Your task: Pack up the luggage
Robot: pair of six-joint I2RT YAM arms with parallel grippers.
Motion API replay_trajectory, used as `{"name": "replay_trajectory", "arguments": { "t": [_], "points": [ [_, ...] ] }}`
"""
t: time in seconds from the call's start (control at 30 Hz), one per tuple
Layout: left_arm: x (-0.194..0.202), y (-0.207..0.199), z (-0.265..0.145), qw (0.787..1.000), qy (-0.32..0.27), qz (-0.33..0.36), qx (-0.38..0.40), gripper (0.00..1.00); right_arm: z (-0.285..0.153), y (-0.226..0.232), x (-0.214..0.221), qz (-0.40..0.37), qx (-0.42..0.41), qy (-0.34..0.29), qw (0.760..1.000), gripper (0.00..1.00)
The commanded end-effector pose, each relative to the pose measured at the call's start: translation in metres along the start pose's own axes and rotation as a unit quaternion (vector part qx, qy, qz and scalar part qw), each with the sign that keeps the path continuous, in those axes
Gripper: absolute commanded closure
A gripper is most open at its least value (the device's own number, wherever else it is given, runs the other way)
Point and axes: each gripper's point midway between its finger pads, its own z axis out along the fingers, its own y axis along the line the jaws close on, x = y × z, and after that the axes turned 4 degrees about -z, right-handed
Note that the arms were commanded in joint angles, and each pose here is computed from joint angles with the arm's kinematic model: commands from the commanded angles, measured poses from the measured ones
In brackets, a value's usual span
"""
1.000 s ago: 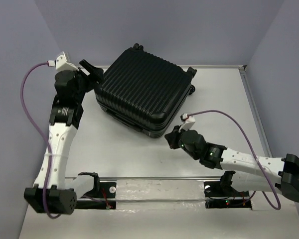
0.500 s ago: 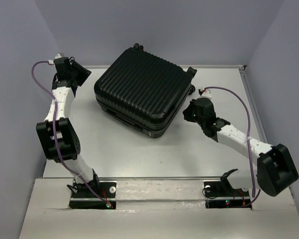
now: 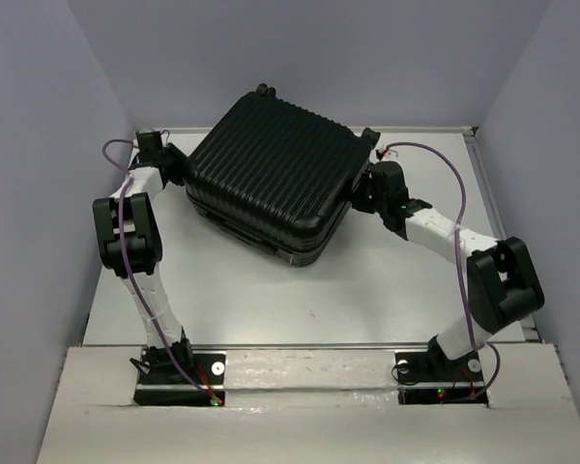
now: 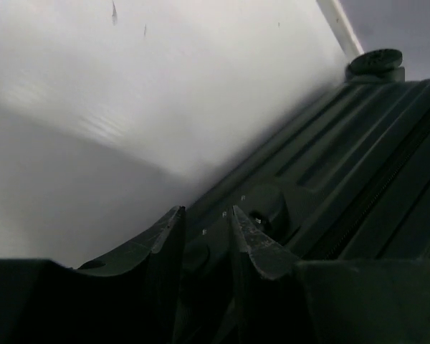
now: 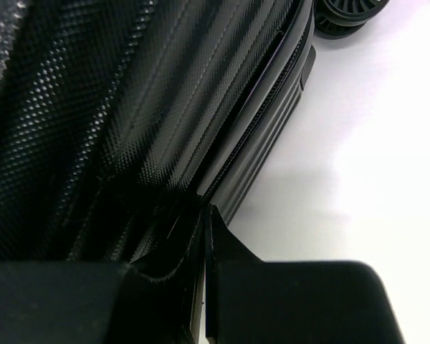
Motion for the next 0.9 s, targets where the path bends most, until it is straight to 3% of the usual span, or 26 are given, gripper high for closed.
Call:
{"name": "replay_trajectory", "arguments": {
  "t": [0.0,0.13,0.17,0.23,0.27,0.33,0.37,0.47,0.57,0.77,0.87],
  "points": [
    [0.033,-0.025,-0.021,0.998,0.020,0.016,0.050,0.60,0.011,0.041,-0.033,-0.016,-0.084,-0.022,0.996,0.93],
    [0.056,-0.014,-0.050,0.998,0.007,-0.009,0.065,0.62,0.017,0.074,-0.045,-0.033,-0.157,-0.019,0.987,0.93],
    [0.075,0.005,-0.054,0.998,0.019,-0.022,0.050,0.62,0.016,0.088,-0.059,-0.037,-0.182,-0.028,0.982,0.92],
    [0.089,0.008,-0.075,0.998,0.010,-0.031,0.059,0.62,0.025,0.108,-0.051,-0.039,-0.235,0.004,0.971,0.88],
    [0.088,0.002,-0.091,0.997,-0.002,-0.034,0.072,0.62,0.022,0.127,-0.066,-0.036,-0.269,0.002,0.962,0.83],
    [0.110,0.017,-0.101,0.996,0.004,-0.044,0.071,0.62,0.038,0.132,-0.055,-0.020,-0.279,0.041,0.959,0.74],
    [0.111,0.011,-0.117,0.995,-0.007,-0.040,0.091,0.62,0.037,0.143,-0.070,-0.017,-0.293,0.034,0.955,0.59],
    [0.130,0.026,-0.132,0.995,-0.010,-0.048,0.091,0.61,0.041,0.148,-0.069,-0.006,-0.297,0.056,0.953,0.39],
    [0.133,0.023,-0.153,0.994,-0.023,-0.034,0.103,0.59,0.030,0.151,-0.082,-0.019,-0.293,0.051,0.955,0.28],
    [0.121,0.013,-0.191,0.991,-0.076,0.009,0.114,0.56,-0.022,0.118,-0.148,-0.044,-0.236,-0.008,0.971,0.17],
    [0.116,0.018,-0.200,0.990,-0.095,0.023,0.104,0.56,-0.043,0.096,-0.152,-0.051,-0.214,-0.016,0.975,0.23]
  ]
}}
